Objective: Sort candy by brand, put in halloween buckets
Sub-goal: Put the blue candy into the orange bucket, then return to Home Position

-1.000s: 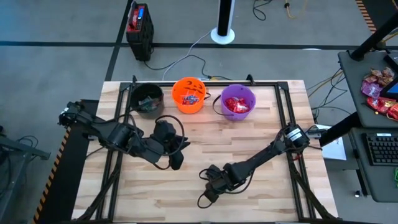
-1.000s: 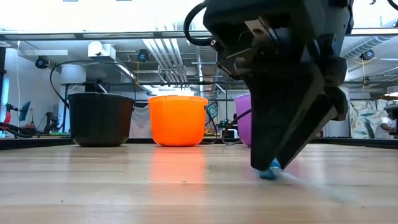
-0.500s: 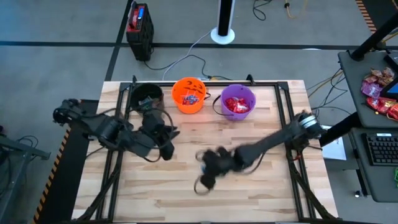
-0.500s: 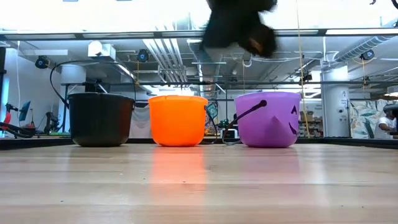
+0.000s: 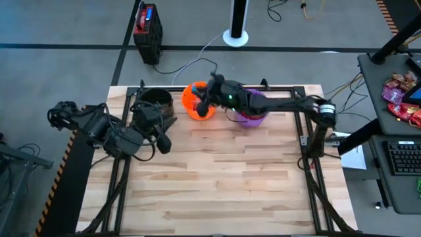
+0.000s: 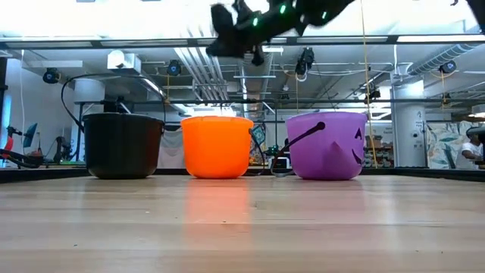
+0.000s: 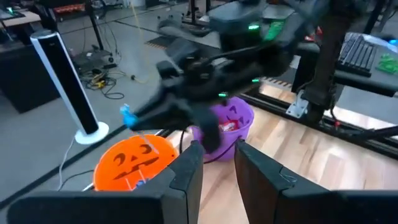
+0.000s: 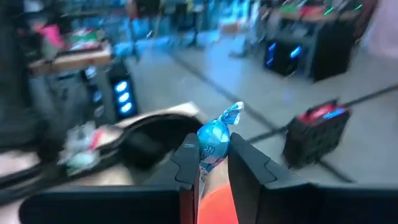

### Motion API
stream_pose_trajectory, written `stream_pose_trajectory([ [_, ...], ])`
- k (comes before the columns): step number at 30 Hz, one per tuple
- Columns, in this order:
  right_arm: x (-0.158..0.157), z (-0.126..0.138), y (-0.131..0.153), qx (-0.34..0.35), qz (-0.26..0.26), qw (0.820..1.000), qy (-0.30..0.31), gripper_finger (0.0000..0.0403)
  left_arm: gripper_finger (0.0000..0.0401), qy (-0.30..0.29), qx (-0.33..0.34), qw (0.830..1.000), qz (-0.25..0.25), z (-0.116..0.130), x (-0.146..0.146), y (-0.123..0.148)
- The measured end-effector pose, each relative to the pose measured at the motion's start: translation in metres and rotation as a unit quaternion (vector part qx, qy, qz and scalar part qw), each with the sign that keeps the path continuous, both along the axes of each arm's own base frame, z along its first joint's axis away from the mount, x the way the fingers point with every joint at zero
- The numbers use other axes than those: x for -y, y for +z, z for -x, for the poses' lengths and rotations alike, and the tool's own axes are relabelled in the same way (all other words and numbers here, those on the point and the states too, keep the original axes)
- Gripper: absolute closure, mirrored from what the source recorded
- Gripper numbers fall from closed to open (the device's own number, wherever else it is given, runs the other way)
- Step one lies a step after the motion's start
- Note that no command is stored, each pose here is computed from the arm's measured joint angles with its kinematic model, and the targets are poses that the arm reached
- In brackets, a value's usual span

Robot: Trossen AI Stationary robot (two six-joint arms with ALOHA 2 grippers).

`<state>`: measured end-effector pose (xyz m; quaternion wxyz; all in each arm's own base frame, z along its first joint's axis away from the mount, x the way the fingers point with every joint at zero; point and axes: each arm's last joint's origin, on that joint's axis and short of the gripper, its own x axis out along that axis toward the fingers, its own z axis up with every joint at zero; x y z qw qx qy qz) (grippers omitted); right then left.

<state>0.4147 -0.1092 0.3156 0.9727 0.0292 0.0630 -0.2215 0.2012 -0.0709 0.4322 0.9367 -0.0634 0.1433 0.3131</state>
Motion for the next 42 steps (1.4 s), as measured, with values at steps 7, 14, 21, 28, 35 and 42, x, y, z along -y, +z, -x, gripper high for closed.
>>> stream_pose_trajectory([
  [7,0.031,-0.021,-0.032,0.043,0.058,0.997,-0.022,0.0328,0.0324,0.002,-0.005,1.0,-0.005,0.003,-0.002,0.0],
  [14,0.049,-0.02,-0.063,-0.017,-0.004,0.993,-0.113,0.0264,0.0324,0.032,-0.027,0.998,-0.039,0.006,-0.006,-0.003],
  [21,0.044,-0.014,-0.045,0.003,-0.031,0.998,-0.051,0.0221,0.0324,0.046,-0.03,0.997,-0.053,0.007,-0.007,-0.004],
  [28,-0.002,0.02,0.035,0.08,-0.122,0.98,0.133,0.0216,0.0324,0.008,-0.017,1.0,-0.004,-0.009,0.002,-0.007],
  [35,-0.061,0.066,0.088,0.118,-0.008,0.913,0.389,0.022,0.0324,-0.123,-0.057,0.99,-0.035,-0.012,0.007,-0.009],
  [42,-0.08,0.125,0.048,0.093,0.01,0.93,0.355,0.022,0.0324,-0.317,0.19,0.924,-0.102,0.03,-0.007,-0.033],
])
